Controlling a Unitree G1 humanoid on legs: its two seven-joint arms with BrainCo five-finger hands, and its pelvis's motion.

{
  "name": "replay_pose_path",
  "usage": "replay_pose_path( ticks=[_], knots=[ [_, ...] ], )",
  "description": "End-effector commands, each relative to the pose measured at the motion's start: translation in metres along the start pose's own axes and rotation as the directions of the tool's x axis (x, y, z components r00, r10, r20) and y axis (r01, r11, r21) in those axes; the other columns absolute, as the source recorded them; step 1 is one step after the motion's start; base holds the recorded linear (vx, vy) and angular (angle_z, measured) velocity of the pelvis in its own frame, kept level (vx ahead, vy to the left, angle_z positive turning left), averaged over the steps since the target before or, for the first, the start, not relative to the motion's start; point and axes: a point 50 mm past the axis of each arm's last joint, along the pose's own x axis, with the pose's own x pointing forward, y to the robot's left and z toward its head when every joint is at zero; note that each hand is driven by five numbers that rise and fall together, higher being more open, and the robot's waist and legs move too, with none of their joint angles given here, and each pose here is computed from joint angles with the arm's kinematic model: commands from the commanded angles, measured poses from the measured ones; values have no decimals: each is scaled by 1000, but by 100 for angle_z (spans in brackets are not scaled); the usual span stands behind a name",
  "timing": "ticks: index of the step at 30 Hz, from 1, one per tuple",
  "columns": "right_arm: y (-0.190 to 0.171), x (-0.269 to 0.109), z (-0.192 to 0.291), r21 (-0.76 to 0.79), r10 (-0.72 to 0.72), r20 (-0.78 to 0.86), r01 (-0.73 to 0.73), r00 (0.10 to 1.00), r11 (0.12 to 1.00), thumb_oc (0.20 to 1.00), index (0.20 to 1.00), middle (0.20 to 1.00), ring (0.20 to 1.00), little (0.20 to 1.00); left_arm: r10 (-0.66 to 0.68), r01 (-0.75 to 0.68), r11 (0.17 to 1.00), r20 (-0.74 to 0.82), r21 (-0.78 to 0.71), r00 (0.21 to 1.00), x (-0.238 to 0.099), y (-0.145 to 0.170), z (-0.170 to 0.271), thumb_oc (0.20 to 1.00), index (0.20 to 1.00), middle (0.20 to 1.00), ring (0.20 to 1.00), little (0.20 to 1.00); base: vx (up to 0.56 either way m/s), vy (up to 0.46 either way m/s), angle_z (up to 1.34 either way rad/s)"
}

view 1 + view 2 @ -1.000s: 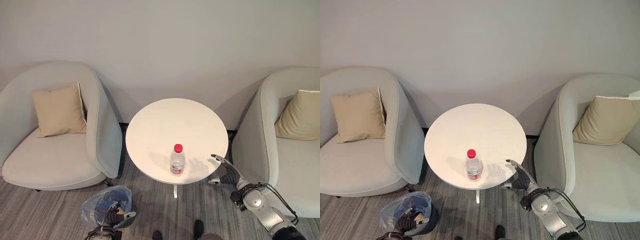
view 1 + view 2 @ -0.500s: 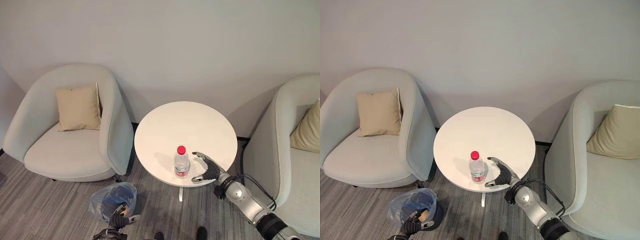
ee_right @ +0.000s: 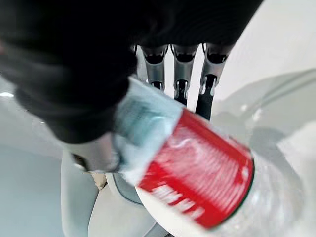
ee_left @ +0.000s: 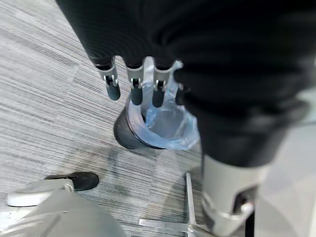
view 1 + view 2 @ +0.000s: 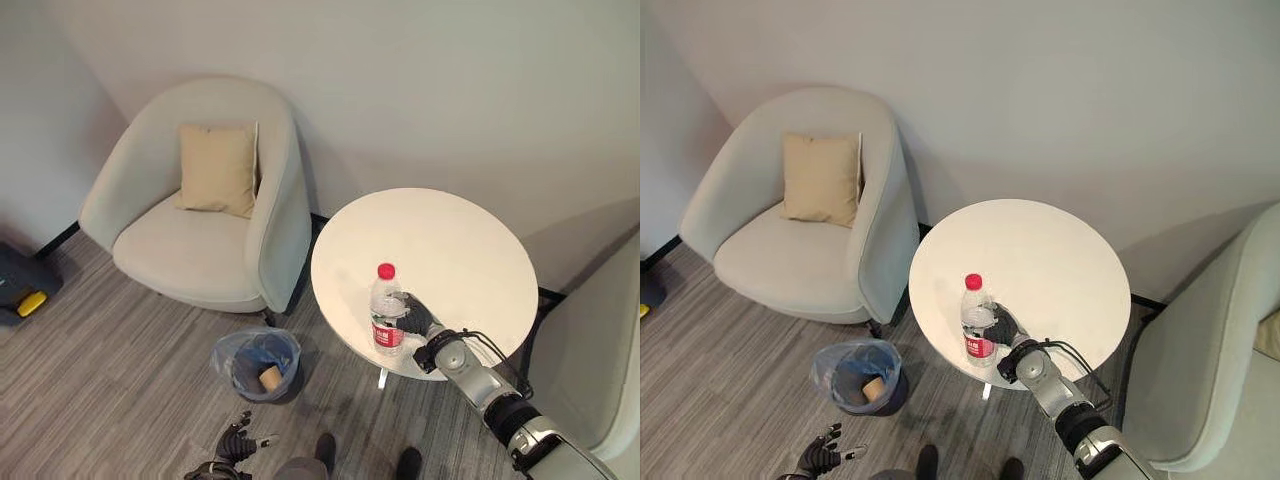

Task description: Gather garbage on tea table into small bin, then transfer packed bag to large trash can.

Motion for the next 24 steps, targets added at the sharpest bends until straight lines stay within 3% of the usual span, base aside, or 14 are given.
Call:
replay_pose_path(
  ticks=[1,12,16,24],
  knots=[
    [-18,1,46,55,-75,236,64,969,996,200,200,200,200,200,53,-55,998,87,24,995,8,24,25,1000,1000,1000,1000,1000,-13,-42,21],
    [-25,-27,61,104,-99,375,64,922,992,200,200,200,200,200,11,-18,998,120,55,993,15,13,39,1000,1000,1000,1000,1000,-75,-35,41],
    [-29,-24,67,86,-107,394,80,913,993,200,200,200,200,200,4,-14,998,175,60,985,19,5,57,1000,1000,1000,1000,1000,-7,80,73],
    [-25,-21,75,78,-89,403,63,911,995,200,200,200,200,200,18,-26,998,149,54,989,18,8,51,1000,1000,1000,1000,1000,185,211,40]
  ],
)
